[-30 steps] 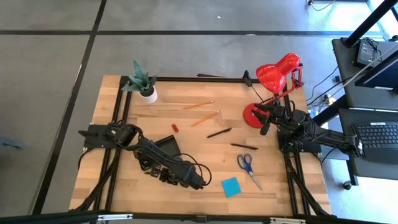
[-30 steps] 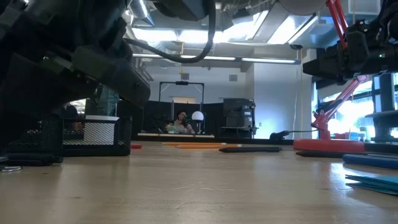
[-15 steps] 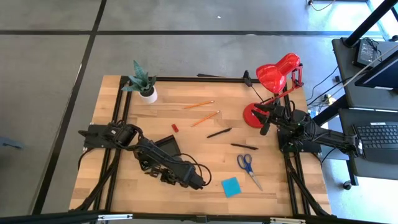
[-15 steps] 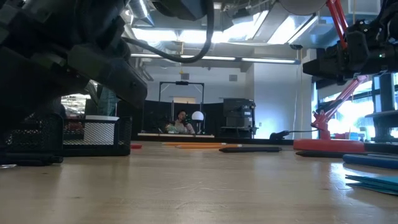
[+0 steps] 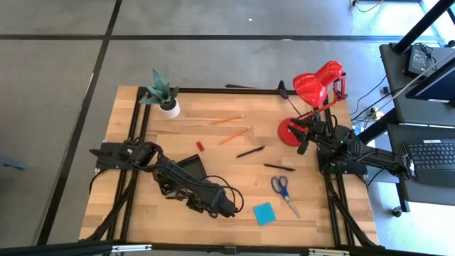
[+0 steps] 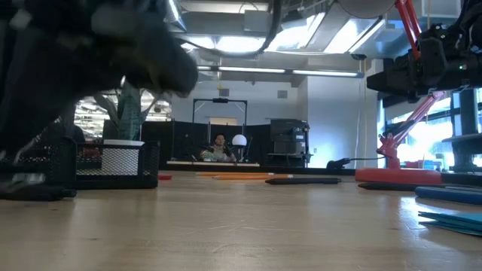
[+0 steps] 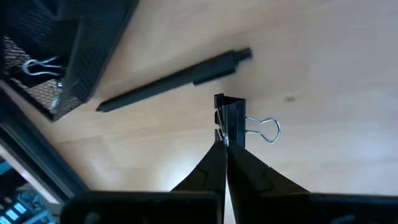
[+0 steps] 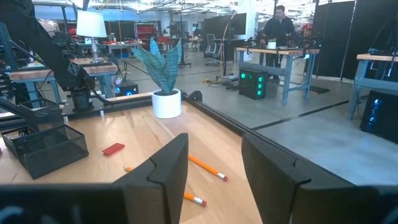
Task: Pick and place office supplies into organizer
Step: Put the binder clip into the front left compartment of the desk organizer
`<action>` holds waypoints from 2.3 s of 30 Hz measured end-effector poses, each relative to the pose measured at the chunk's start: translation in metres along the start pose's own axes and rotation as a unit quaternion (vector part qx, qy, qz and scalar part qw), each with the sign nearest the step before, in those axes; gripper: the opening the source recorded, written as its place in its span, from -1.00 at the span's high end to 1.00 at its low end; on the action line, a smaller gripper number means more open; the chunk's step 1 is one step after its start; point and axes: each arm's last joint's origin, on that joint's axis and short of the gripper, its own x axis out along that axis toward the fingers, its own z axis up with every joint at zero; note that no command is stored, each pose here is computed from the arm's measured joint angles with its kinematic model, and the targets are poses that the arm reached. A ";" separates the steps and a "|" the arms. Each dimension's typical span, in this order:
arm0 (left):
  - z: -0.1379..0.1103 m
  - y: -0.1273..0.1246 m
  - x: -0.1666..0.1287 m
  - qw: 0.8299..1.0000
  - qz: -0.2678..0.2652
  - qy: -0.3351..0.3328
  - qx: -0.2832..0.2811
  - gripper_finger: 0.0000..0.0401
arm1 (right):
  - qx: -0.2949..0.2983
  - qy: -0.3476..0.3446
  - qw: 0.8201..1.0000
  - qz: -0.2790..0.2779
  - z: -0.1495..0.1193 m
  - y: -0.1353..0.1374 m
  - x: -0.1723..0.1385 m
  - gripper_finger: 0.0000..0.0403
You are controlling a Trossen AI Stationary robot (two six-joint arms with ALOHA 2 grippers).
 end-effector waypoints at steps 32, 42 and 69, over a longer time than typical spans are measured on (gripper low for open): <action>-0.054 0.043 -0.048 0.955 -0.031 -0.257 0.144 0.99 | 0.002 0.000 1.000 0.000 0.000 0.000 0.000 0.24; -0.048 0.093 -0.055 0.943 -0.022 -0.293 0.158 0.99 | 0.002 -0.001 1.000 0.000 0.000 0.000 0.000 0.24; -0.070 0.143 0.003 0.943 -0.088 -0.303 0.107 0.99 | 0.002 0.003 1.000 0.000 -0.001 0.000 0.000 0.24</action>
